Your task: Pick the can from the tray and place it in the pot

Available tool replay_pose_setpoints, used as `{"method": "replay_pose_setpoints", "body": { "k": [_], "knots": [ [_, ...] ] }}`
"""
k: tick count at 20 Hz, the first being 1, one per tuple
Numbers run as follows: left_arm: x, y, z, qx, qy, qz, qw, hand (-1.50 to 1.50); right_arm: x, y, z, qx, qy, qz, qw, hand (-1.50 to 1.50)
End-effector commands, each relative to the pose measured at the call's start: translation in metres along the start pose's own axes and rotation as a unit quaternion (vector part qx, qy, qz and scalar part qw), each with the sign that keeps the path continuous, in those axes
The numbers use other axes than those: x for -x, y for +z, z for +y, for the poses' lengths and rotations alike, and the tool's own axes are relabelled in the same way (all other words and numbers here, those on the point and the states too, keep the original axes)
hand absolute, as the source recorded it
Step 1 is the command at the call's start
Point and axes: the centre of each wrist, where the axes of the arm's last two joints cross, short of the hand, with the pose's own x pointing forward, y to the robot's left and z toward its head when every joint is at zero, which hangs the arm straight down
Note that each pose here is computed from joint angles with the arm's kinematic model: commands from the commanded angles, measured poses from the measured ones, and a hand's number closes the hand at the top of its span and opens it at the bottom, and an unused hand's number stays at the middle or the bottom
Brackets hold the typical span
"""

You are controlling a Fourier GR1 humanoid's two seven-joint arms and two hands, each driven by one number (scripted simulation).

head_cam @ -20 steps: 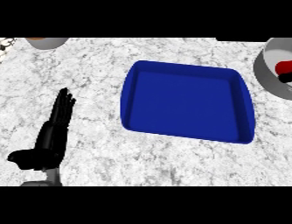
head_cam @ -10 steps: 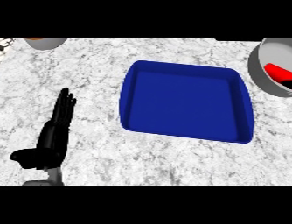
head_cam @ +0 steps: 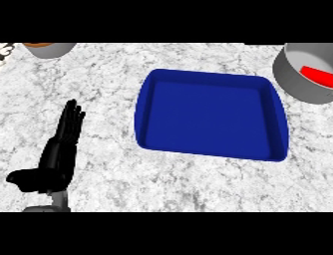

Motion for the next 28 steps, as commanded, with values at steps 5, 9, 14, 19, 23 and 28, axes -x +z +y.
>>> {"method": "replay_pose_setpoints", "body": {
  "k": [5,9,14,19,23,28],
  "knots": [
    [-0.007,0.004,0.004,0.006,0.004,0.003,1.0000,0.00,0.057,-0.025,-0.054,0.059,-0.062,-0.013,0.996,-1.50],
    [0.002,0.001,0.001,-0.003,-0.003,-0.004,1.0000,0.00,0.079,-0.024,-0.074,0.062,-0.087,-0.019,0.994,-1.50],
    [0.013,-0.010,0.002,-0.013,-0.008,0.003,0.9999,0.00,0.087,-0.030,-0.108,0.063,-0.088,-0.032,0.994,-1.50],
    [0.014,-0.002,0.015,-0.009,-0.005,0.004,0.9999,0.00,0.111,-0.033,-0.135,0.066,-0.071,-0.024,0.995,-1.50],
    [0.004,0.000,0.002,-0.005,-0.006,0.000,1.0000,0.00,0.114,-0.025,-0.144,0.097,-0.099,-0.025,0.990,-1.50],
    [0.001,0.003,-0.007,-0.014,-0.004,-0.003,0.9999,0.00,0.133,-0.022,-0.163,0.142,-0.114,-0.013,0.983,-1.50]
  ]
}}
